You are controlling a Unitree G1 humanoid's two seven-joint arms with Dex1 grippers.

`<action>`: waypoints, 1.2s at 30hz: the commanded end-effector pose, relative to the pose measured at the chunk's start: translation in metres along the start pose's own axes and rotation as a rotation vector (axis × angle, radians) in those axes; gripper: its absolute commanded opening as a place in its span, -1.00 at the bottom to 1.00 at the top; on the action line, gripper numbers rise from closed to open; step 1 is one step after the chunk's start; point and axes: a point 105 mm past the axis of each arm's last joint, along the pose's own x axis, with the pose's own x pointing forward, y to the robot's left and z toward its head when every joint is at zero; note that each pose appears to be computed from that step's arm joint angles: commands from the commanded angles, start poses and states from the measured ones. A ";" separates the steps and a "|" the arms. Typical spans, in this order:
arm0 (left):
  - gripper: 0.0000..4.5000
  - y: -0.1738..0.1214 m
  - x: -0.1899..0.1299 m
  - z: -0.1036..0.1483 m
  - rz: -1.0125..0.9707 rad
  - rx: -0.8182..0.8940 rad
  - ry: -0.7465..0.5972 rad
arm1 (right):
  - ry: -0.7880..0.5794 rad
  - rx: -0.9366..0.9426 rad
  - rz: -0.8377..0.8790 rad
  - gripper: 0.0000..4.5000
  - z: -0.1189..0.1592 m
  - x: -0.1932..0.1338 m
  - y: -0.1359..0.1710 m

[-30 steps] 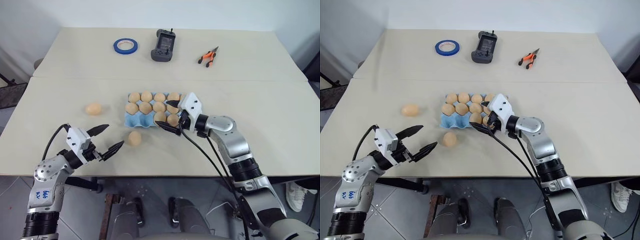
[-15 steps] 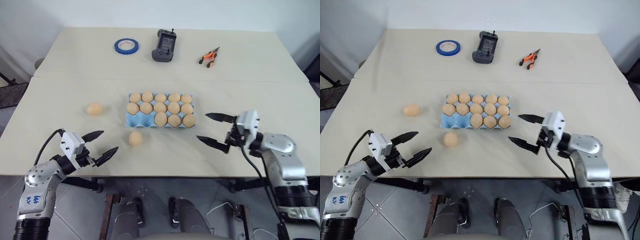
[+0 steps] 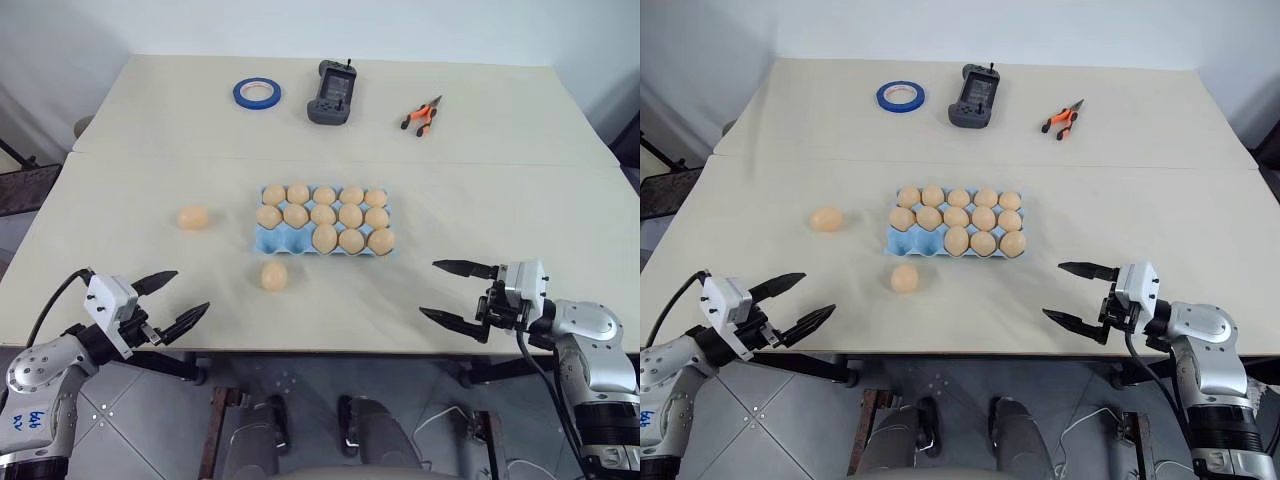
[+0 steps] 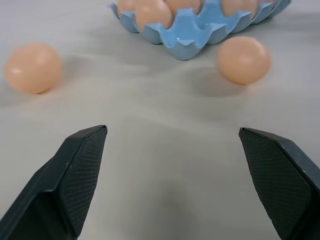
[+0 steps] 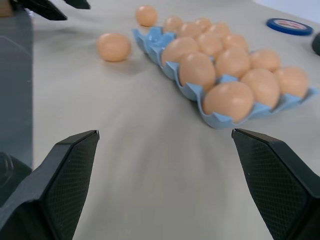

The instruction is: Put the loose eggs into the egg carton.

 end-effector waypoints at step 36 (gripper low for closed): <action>-0.19 -0.039 0.096 0.039 -0.086 0.040 -0.156 | -0.288 0.002 0.046 1.00 0.013 0.043 0.022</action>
